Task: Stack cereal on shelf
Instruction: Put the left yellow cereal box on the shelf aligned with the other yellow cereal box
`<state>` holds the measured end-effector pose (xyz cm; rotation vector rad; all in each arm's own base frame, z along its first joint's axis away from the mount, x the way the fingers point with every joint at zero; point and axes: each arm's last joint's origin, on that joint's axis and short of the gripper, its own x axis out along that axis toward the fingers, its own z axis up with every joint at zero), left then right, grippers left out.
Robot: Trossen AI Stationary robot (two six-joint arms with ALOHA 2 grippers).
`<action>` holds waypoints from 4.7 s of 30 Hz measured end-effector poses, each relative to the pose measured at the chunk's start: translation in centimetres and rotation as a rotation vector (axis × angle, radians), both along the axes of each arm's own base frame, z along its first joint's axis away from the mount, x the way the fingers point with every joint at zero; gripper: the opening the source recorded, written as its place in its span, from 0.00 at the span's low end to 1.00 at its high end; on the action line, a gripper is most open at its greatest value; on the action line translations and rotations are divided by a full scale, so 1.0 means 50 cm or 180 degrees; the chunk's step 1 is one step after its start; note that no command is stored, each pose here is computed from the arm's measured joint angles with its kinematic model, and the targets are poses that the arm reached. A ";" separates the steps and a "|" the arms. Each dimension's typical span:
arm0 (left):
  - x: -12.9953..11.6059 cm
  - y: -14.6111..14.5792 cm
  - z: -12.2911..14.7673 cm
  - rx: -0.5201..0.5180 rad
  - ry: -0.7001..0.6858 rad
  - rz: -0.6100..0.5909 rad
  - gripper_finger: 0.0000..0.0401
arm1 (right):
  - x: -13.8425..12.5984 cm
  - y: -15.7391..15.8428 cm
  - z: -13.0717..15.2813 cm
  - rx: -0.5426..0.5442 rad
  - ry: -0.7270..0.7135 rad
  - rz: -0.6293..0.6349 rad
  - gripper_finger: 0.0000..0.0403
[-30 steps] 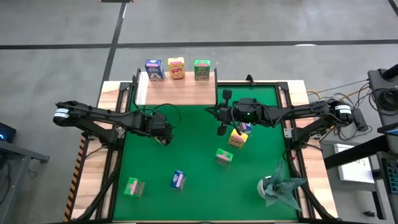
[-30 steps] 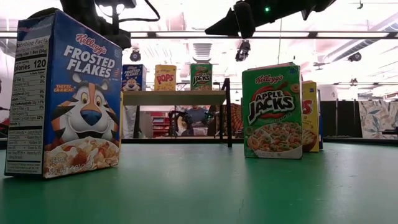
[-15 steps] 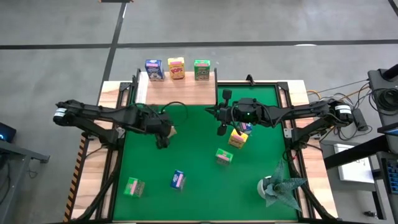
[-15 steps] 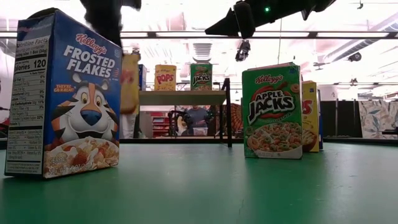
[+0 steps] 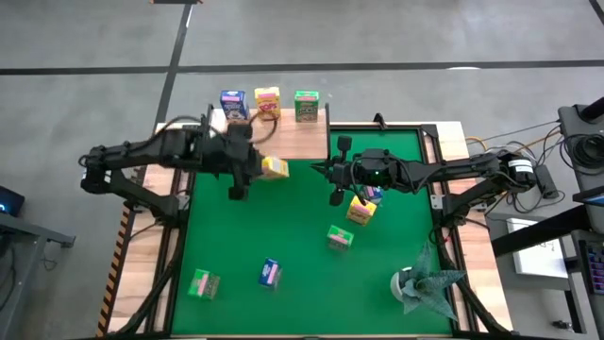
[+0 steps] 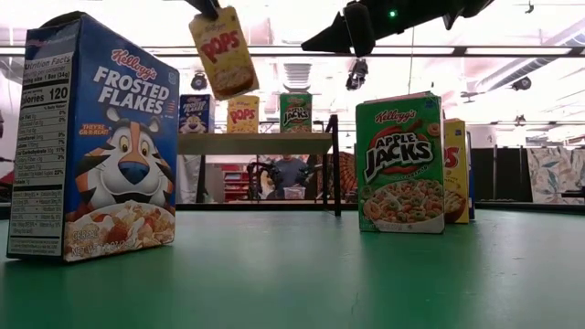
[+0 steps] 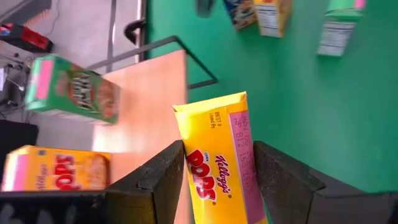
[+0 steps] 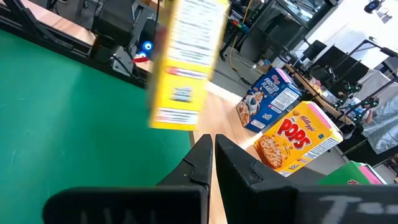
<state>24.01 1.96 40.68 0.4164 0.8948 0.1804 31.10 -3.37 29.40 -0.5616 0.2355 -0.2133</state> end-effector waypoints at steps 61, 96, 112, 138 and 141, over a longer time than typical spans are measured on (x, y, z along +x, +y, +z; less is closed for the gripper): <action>-0.030 0.139 -0.105 -0.0332 0.0468 0.0819 0.01 | -0.001 0.000 -0.004 -0.0045 0.0082 0.0006 0.02; -0.033 0.140 -0.169 -0.0170 -0.0383 0.1014 0.00 | -0.001 0.000 -0.004 -0.0059 0.0091 0.0007 0.02; -0.006 0.178 -0.204 0.0295 -0.0521 0.1512 0.00 | -0.001 0.000 -0.004 -0.0084 0.0098 0.0012 0.02; -0.045 0.159 -0.172 0.0314 -0.0685 0.1695 0.00 | -0.002 0.000 -0.010 -0.0087 0.0187 0.0006 0.02; -0.075 0.148 -0.161 0.0322 -0.0618 0.1693 0.00 | -0.002 0.000 -0.009 -0.0091 0.0188 0.0006 0.02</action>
